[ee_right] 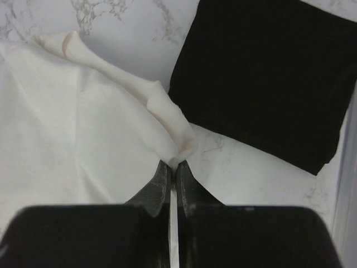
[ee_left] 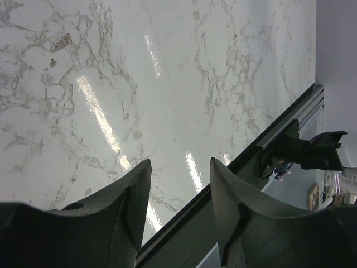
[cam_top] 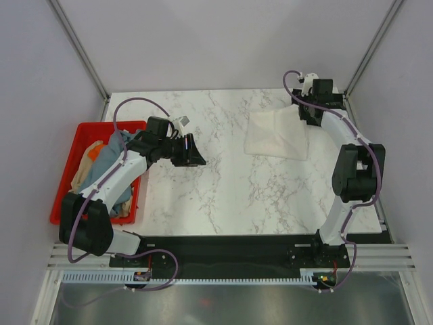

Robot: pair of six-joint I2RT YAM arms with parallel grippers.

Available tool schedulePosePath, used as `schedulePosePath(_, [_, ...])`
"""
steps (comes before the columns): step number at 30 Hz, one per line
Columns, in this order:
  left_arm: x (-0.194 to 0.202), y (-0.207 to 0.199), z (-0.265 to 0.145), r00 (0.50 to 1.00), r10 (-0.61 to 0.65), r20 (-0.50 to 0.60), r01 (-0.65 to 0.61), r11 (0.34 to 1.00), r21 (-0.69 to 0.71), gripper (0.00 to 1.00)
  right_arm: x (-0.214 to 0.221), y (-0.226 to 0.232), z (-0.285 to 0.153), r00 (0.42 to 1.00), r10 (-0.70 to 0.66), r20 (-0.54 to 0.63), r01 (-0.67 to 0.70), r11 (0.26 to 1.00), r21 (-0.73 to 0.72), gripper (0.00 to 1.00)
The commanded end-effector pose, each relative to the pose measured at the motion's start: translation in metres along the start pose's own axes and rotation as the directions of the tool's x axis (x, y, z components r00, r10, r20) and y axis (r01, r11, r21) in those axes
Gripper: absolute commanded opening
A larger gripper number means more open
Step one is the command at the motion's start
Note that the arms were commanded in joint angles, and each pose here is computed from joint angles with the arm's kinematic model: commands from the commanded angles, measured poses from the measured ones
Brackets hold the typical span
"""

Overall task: Fold and stack the t-shirts
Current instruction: Neatly place the folded tshirt to the corner

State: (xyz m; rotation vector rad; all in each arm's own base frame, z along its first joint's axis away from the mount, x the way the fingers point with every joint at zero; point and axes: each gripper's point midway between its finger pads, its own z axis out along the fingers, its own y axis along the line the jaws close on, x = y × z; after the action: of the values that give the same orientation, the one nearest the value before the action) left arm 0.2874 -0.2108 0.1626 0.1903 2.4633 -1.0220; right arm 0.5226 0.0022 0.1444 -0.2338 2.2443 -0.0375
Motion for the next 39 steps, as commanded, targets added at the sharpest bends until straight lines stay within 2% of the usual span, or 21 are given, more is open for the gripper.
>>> schedulePosePath(1, [0.001, -0.005, -0.005, 0.999, 0.046, 0.004, -0.046, 0.998, 0.036, 0.54, -0.044, -0.039, -0.009, 0.994, -0.037, 0.105, 0.026, 0.994, 0.102, 0.00])
schedulePosePath(12, [0.003, -0.004, -0.004, 0.999, 0.046, -0.001, -0.046, 0.998, 0.035, 0.54, -0.090, -0.078, -0.021, 0.980, -0.061, 0.192, 0.022, 0.980, 0.199, 0.00])
schedulePosePath(24, [0.004, -0.002, -0.002, 0.999, 0.041, -0.007, -0.040, 0.999, 0.030, 0.54, -0.106, -0.123, -0.017, 0.975, -0.085, 0.205, 0.028, 0.964, 0.263, 0.00])
schedulePosePath(29, [0.004, -0.001, 0.000, 0.999, 0.036, -0.012, -0.035, 0.999, 0.028, 0.54, -0.101, -0.143, 0.005, 0.979, -0.094, 0.181, 0.041, 0.960, 0.277, 0.00])
schedulePosePath(30, [0.004, 0.000, 0.001, 0.999, 0.033, -0.016, -0.033, 0.999, 0.027, 0.54, -0.111, -0.149, 0.004, 0.975, -0.103, 0.197, 0.042, 0.956, 0.291, 0.00])
schedulePosePath(32, [0.004, 0.000, 0.001, 0.999, 0.032, -0.018, -0.032, 0.999, 0.029, 0.54, -0.096, -0.160, 0.024, 0.984, -0.090, 0.155, 0.041, 0.953, 0.299, 0.00])
schedulePosePath(33, [0.006, 0.001, 0.003, 0.999, 0.028, -0.025, -0.027, 0.999, 0.028, 0.54, -0.105, -0.166, 0.023, 0.980, -0.093, 0.173, 0.035, 0.949, 0.312, 0.00])
schedulePosePath(39, [0.008, 0.002, 0.006, 0.999, 0.018, -0.042, -0.017, 0.999, 0.038, 0.54, -0.091, -0.198, 0.063, 0.982, -0.068, 0.176, -0.001, 0.932, 0.364, 0.00])
